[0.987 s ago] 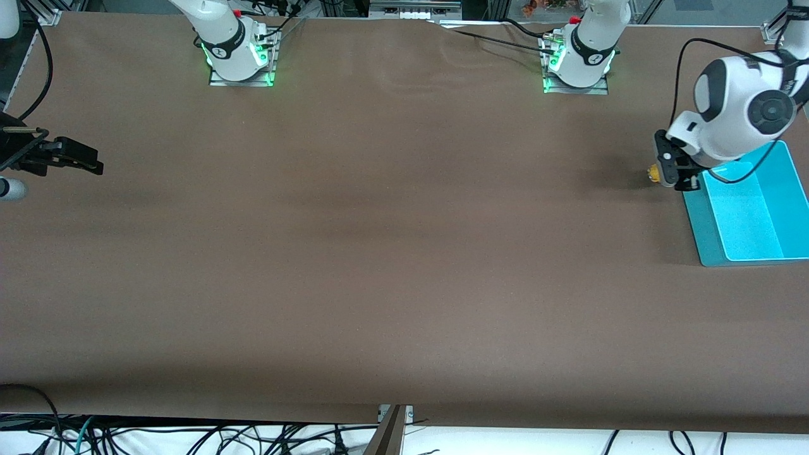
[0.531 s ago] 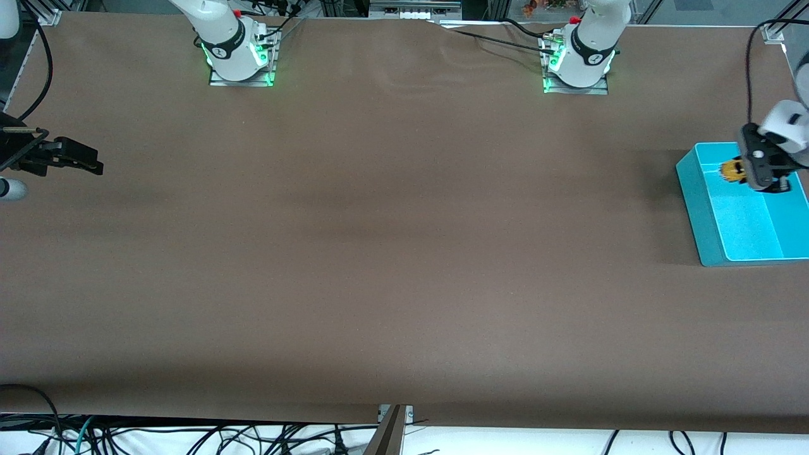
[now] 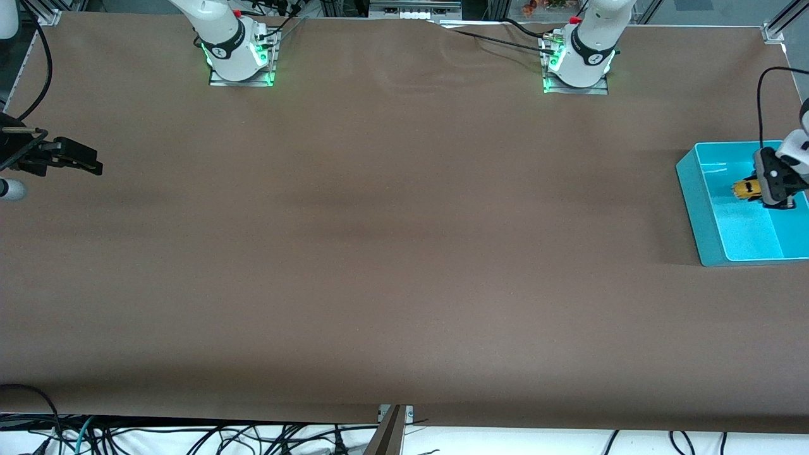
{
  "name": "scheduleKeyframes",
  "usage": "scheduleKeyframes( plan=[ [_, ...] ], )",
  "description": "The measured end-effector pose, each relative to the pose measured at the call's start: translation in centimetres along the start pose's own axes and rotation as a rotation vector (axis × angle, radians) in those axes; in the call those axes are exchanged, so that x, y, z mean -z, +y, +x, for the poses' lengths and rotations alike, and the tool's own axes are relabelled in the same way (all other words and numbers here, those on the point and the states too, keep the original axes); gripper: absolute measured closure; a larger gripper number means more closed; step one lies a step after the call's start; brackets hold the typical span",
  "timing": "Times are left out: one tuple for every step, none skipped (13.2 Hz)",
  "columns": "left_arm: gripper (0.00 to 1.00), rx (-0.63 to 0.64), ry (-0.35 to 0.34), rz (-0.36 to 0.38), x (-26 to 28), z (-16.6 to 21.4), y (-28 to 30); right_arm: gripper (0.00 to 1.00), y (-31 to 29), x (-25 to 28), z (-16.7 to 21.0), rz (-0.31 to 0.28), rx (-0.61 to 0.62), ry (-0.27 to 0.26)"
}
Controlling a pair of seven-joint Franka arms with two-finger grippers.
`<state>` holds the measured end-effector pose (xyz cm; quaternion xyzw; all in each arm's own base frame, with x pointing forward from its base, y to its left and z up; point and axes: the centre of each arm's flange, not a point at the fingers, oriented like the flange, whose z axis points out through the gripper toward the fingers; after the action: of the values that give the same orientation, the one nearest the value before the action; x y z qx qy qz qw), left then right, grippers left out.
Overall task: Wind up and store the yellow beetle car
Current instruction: 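Lift the car with the left gripper and lower it into the bin, then open the left gripper to release the car inside the bin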
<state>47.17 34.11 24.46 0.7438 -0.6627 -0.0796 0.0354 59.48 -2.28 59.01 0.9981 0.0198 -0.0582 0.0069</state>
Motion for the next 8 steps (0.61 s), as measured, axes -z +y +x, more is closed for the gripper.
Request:
scheduleKeyframes(
  plan=[
    [0.5,0.001,0.014,-0.011,-1.8,-0.2,0.1,0.0,0.0,0.0,0.0,0.0,0.0,0.0],
    [0.5,0.005,0.026,-0.018,-3.2,-0.5,0.6,0.0,0.0,0.0,0.0,0.0,0.0,0.0],
    [0.5,0.013,0.036,-0.02,-4.3,-0.8,1.3,0.0,0.0,0.0,0.0,0.0,0.0,0.0],
    [0.5,0.019,0.041,-0.017,-5.1,-1.0,2.0,0.0,0.0,0.0,0.0,0.0,-0.001,0.0],
    [0.5,0.021,0.043,-0.009,-5.4,-1.3,2.4,0.0,0.1,0.0,0.0,0.0,-0.001,-0.001],
    [0.5,0.022,0.042,-0.005,-5.5,-1.4,2.5,0.0,0.2,-0.1,0.0,0.0,-0.003,-0.001],
    [0.5,0.017,0.04,-0.003,-5.5,-1.4,2.4,0.0,0.3,-0.1,0.0,0.001,-0.005,-0.002],
    [0.44,0.01,0.036,-0.002,-5.4,-1.3,2.4,0.0,0.4,-0.2,0.1,0.001,-0.007,-0.003]
  ],
)
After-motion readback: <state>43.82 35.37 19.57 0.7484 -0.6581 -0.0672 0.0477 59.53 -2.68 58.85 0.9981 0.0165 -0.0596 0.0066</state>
